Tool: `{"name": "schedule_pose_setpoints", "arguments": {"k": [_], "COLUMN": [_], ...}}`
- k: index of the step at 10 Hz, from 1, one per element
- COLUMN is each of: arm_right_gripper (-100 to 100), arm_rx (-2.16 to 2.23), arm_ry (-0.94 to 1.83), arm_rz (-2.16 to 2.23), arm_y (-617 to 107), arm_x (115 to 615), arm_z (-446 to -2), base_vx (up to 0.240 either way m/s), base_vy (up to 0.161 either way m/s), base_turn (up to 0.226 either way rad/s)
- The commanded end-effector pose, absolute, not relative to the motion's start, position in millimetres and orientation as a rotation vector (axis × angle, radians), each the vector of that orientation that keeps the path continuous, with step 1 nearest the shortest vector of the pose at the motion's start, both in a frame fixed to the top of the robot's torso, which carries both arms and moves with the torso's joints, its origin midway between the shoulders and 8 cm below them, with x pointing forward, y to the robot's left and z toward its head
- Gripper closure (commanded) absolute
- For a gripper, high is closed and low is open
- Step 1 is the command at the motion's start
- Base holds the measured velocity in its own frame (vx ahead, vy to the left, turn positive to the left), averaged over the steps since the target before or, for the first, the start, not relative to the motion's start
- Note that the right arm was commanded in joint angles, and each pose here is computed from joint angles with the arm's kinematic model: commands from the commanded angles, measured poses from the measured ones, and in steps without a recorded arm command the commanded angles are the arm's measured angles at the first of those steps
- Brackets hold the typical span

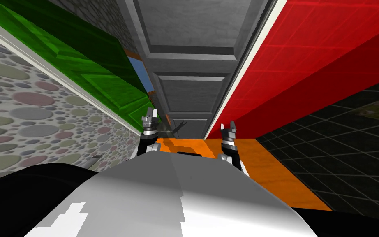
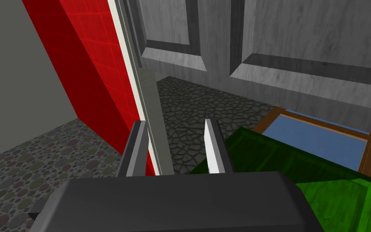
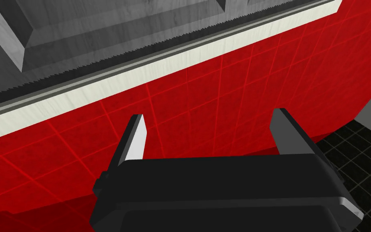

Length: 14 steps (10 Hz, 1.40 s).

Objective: Push the door open

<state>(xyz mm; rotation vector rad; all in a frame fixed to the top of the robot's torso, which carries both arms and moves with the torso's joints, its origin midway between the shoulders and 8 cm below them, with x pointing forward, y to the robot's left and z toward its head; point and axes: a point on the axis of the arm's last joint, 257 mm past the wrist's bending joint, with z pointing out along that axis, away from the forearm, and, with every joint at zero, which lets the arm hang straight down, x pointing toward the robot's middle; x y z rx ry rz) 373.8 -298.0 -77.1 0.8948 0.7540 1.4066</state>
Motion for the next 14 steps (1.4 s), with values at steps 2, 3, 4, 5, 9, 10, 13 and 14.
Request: {"name": "schedule_pose_setpoints", "arguments": {"k": [2, 3, 4, 5, 9, 10, 13, 14], "arm_right_gripper": [-100, -100, -100, -100, -100, -100, -100, -100], "arm_rx": [0.942, 0.964, 0.983, 1.001, 1.081, 1.102, 1.166, 1.180], "arm_ry": [0.730, 0.717, 0.706, 0.694, 0.639, 0.624, 0.570, 0.556], "arm_rz": [1.451, 1.470, 1.485, 1.500, 1.561, 1.575, 1.618, 1.627], "arm_y": [-304, -307, -309, -311, -323, -326, -336, -338], "arm_x": [375, 375, 375, 376, 376, 376, 375, 374], "arm_z": [-90, -96, -100, -105, -125, -130, -146, -150], "base_vx": [0.125, 0.108, 0.101, 0.089, 0.073, 0.060, 0.051, 0.047], "base_vy": [-0.065, -0.058, -0.043, -0.025, -0.014, 0.003, 0.016, 0.020], "base_turn": [0.117, 0.139, 0.178, 0.135, 0.157, 0.131, 0.165, 0.163]}}
